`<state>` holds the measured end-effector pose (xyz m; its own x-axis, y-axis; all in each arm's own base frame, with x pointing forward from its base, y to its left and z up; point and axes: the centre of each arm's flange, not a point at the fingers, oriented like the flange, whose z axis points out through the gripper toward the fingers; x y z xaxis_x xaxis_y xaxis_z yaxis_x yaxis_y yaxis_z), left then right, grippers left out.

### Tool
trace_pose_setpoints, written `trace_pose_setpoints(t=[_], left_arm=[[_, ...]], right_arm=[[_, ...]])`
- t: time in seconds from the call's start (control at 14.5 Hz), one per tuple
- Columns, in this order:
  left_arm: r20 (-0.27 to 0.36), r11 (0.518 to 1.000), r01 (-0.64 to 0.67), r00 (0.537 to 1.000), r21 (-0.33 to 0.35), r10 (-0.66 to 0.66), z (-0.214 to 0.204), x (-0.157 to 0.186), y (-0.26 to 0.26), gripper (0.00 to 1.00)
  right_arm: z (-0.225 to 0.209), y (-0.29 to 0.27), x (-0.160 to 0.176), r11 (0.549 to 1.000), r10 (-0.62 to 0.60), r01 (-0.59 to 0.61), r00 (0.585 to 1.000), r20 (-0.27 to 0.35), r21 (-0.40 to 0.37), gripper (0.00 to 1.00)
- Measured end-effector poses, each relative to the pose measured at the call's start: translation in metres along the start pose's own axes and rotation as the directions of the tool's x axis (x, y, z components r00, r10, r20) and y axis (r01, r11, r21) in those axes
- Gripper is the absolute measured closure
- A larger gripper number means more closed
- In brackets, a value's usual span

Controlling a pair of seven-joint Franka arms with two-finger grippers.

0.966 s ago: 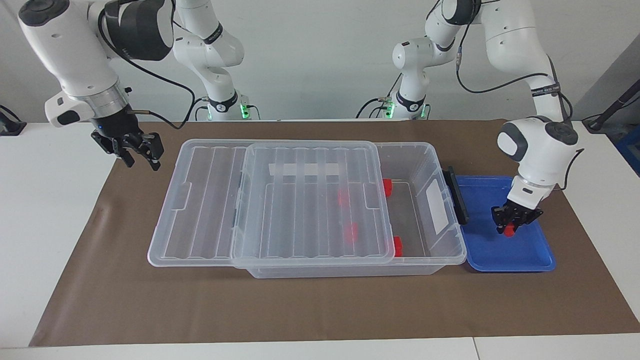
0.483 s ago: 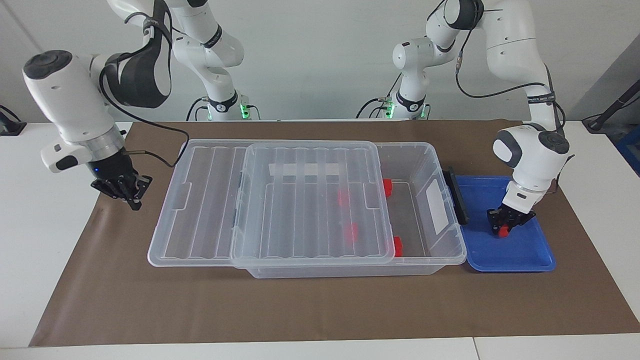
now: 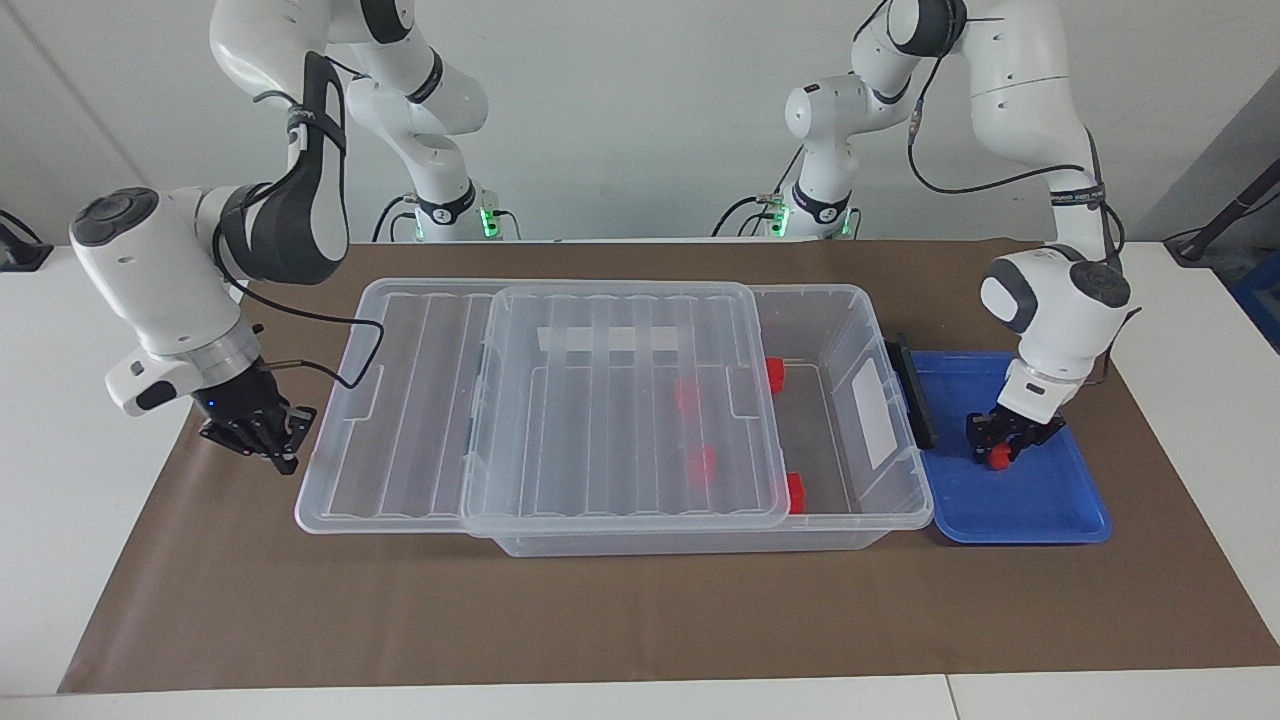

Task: Place red block in blue tray from box
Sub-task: 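Slide the lid back over the box while the left gripper withdraws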

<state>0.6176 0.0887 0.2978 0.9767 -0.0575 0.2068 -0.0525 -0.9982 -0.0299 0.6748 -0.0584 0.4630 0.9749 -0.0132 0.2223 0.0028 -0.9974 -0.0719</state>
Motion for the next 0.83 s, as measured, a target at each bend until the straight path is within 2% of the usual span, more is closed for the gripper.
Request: trace_pose_setpoints(t=[0.21,0.34,0.41,0.62,0.83], left_arm=[[-0.023,1.0,-0.005,1.0,0.002,0.005,-0.007,0.007,0.002,0.01],[-0.036,1.0,-0.011,0.999,0.002,0.011,-0.025,0.022,0.003,0.0],[-0.023,1.0,-0.017,1.0,-0.003,0.017,-0.042,0.033,0.005,0.0],[0.025,0.999,-0.038,0.999,-0.017,0.038,-0.126,0.063,0.013,0.0],[0.039,0.998,-0.059,0.997,-0.019,0.06,-0.202,0.063,0.027,0.0]], right_arm=[[0.003,-0.006,-0.002,1.0,-0.008,0.008,1.0,0.026,0.013,0.99],[0.004,-0.012,-0.002,1.0,-0.019,0.018,0.999,0.031,0.017,0.99],[0.004,-0.018,-0.002,0.999,-0.027,0.026,0.999,0.031,0.02,0.99],[0.005,-0.031,-0.002,0.999,-0.046,0.045,0.998,0.033,0.027,0.99],[0.006,-0.039,-0.002,0.998,-0.053,0.052,0.998,0.033,0.037,0.99]])
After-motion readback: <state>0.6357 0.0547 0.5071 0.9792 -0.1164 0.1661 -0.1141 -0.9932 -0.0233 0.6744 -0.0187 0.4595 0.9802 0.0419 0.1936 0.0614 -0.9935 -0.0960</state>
